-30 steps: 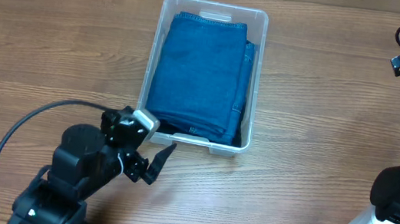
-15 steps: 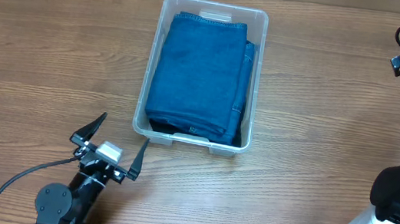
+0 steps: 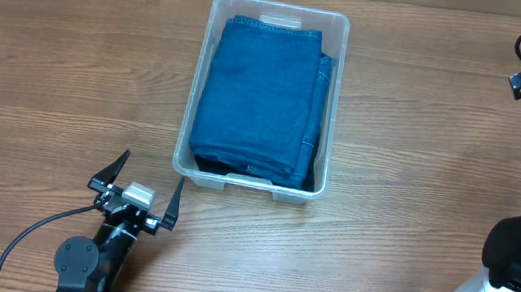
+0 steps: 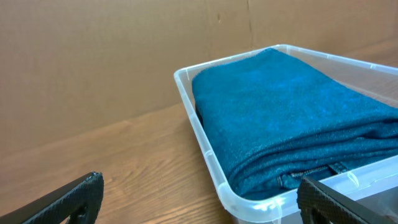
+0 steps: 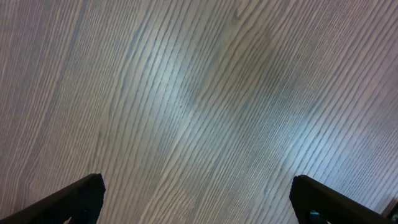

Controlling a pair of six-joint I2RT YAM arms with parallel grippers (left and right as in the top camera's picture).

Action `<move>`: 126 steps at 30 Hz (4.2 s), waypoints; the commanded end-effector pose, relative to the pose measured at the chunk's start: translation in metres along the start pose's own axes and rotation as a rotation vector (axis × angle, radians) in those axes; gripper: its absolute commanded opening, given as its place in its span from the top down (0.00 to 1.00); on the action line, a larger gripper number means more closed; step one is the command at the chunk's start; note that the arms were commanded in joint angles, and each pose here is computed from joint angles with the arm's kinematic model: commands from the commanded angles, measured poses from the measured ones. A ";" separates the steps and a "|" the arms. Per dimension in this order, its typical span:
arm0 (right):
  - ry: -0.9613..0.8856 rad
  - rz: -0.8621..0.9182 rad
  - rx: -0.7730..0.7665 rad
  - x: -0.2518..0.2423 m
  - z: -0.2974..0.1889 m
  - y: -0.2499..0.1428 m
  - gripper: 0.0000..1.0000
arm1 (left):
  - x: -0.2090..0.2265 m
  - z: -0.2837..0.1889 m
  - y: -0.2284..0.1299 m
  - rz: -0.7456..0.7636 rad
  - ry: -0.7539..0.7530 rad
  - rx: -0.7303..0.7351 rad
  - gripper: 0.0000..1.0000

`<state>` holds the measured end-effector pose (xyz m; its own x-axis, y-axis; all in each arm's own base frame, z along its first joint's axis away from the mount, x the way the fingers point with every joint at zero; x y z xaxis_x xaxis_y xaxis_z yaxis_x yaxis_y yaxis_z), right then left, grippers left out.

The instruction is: Pack container

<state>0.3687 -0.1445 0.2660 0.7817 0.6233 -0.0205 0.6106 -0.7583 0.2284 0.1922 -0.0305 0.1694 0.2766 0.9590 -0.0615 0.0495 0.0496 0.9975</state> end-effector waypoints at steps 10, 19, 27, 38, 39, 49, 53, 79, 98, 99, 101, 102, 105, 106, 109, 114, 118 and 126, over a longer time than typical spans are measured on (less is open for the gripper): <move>0.013 0.005 -0.025 -0.001 -0.011 -0.001 0.00 | 0.005 -0.001 -0.004 0.015 0.034 0.009 0.00; 0.013 0.005 -0.025 -0.001 -0.011 -0.001 0.00 | 0.005 -0.001 -0.004 0.015 0.034 0.009 0.00; 0.012 0.002 -0.022 0.000 -0.009 -0.002 0.00 | 0.005 -0.001 -0.004 0.015 0.035 0.009 0.00; 0.161 -0.012 -0.230 -0.015 -0.106 -0.033 0.00 | 0.005 -0.001 -0.004 0.015 0.034 0.009 0.00; 0.187 -0.018 -0.261 -0.017 -0.121 -0.040 0.00 | 0.005 -0.001 -0.004 0.015 0.034 0.009 0.00; 0.389 -0.195 -0.465 -0.054 -0.198 -0.152 0.00 | 0.005 -0.001 -0.004 0.015 0.034 0.009 0.00; 0.510 -0.165 -0.573 -0.072 -0.185 -0.173 0.00 | 0.005 -0.001 -0.004 0.015 0.034 0.009 0.00; 1.022 -0.292 -1.160 -0.048 -0.014 -0.234 0.00 | 0.005 -0.001 -0.004 0.015 0.034 0.009 0.00; 1.026 -0.386 -1.242 -0.038 0.009 -0.239 0.00 | 0.005 -0.001 -0.004 0.015 0.034 0.009 0.00; 1.019 -0.385 -1.239 -0.038 0.010 -0.238 0.00 | 0.005 -0.001 -0.004 0.015 0.034 0.009 0.00; 1.004 -0.384 -1.234 -0.039 0.012 -0.238 0.00 | 0.005 -0.001 -0.004 0.015 0.034 0.009 0.00; 0.979 -0.387 -1.221 -0.039 0.017 -0.237 0.00 | 0.005 -0.001 -0.004 0.015 0.034 0.009 0.00; 0.891 -0.414 -1.148 -0.040 0.039 -0.239 0.00 | 0.005 -0.001 -0.004 0.015 0.034 0.009 0.00; 0.883 -0.422 -1.136 -0.040 0.042 -0.240 0.00 | 0.005 -0.001 -0.004 0.015 0.034 0.009 0.00; 0.882 -0.420 -1.138 -0.040 0.041 -0.239 0.00 | 0.005 -0.001 -0.004 0.015 0.034 0.009 0.00; 0.883 -0.420 -1.138 -0.040 0.041 -0.239 0.00 | 0.005 -0.001 -0.004 0.015 0.034 0.009 0.00; 0.883 -0.420 -1.138 -0.040 0.041 -0.239 0.00 | 0.005 -0.001 -0.004 0.015 0.034 0.009 0.00; 0.883 -0.420 -1.138 -0.040 0.041 -0.239 0.00 | 0.005 -0.001 -0.004 0.015 0.034 0.009 0.00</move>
<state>0.1963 0.0047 0.1743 -0.0055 0.9766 0.2152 0.0216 -0.2150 0.9764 0.1929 -0.0274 0.1656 0.2505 0.9659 -0.0655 0.0660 0.0505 0.9965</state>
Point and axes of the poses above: each gripper's point midway between its finger pads, its own z axis out along the fingers, its own x axis along the line the jaws close on, y = z × x, the point moved 5 cm from there along -z, back along the fingers, and after that the axes turned 14 degrees about -z, right-handed, at the moved point
